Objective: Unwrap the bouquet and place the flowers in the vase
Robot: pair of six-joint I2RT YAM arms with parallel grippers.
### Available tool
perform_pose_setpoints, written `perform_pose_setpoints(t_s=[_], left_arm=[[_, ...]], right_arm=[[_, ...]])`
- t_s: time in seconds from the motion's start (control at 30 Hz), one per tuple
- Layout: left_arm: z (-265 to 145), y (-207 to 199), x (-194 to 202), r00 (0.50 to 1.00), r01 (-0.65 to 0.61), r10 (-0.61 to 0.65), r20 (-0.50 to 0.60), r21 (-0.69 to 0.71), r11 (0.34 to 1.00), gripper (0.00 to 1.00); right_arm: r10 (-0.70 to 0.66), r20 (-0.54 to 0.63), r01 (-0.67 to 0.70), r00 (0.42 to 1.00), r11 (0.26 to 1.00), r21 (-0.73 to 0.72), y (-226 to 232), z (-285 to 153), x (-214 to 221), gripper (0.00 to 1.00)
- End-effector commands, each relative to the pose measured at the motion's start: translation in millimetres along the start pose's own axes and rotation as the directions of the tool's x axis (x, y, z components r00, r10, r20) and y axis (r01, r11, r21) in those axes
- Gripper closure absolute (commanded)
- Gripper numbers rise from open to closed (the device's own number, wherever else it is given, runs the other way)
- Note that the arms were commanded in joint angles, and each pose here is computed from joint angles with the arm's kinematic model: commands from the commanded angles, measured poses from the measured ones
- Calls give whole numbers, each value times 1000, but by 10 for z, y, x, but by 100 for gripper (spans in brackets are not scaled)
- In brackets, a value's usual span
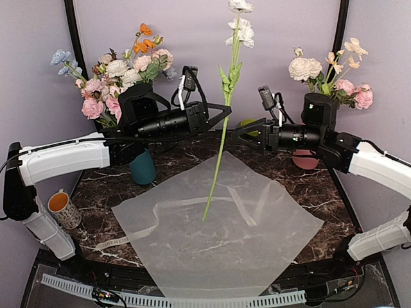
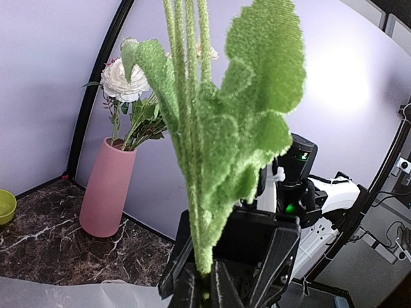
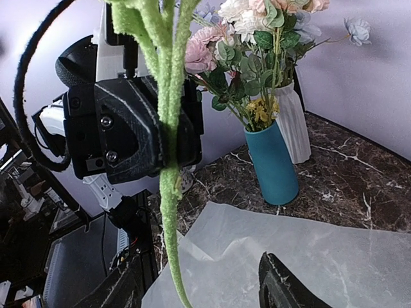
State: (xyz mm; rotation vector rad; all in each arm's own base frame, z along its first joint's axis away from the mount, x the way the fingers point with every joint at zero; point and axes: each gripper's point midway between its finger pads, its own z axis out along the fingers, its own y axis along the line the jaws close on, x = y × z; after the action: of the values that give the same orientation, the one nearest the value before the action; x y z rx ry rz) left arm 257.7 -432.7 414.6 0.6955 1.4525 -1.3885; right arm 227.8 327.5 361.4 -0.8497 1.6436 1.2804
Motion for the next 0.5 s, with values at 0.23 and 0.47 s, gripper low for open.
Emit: perform_pose_setpoints(t_s=[0.23, 0.47], left_arm=[[-27, -160, -241, 996, -64, 62, 61, 39, 997, 100], [-19, -156, -236, 996, -66, 63, 61, 40, 997, 100]], right_arm=[[-101, 79, 110, 992, 986, -128, 333, 246, -308, 46], [-113, 87, 124, 990, 984, -126, 359, 334, -345, 75]])
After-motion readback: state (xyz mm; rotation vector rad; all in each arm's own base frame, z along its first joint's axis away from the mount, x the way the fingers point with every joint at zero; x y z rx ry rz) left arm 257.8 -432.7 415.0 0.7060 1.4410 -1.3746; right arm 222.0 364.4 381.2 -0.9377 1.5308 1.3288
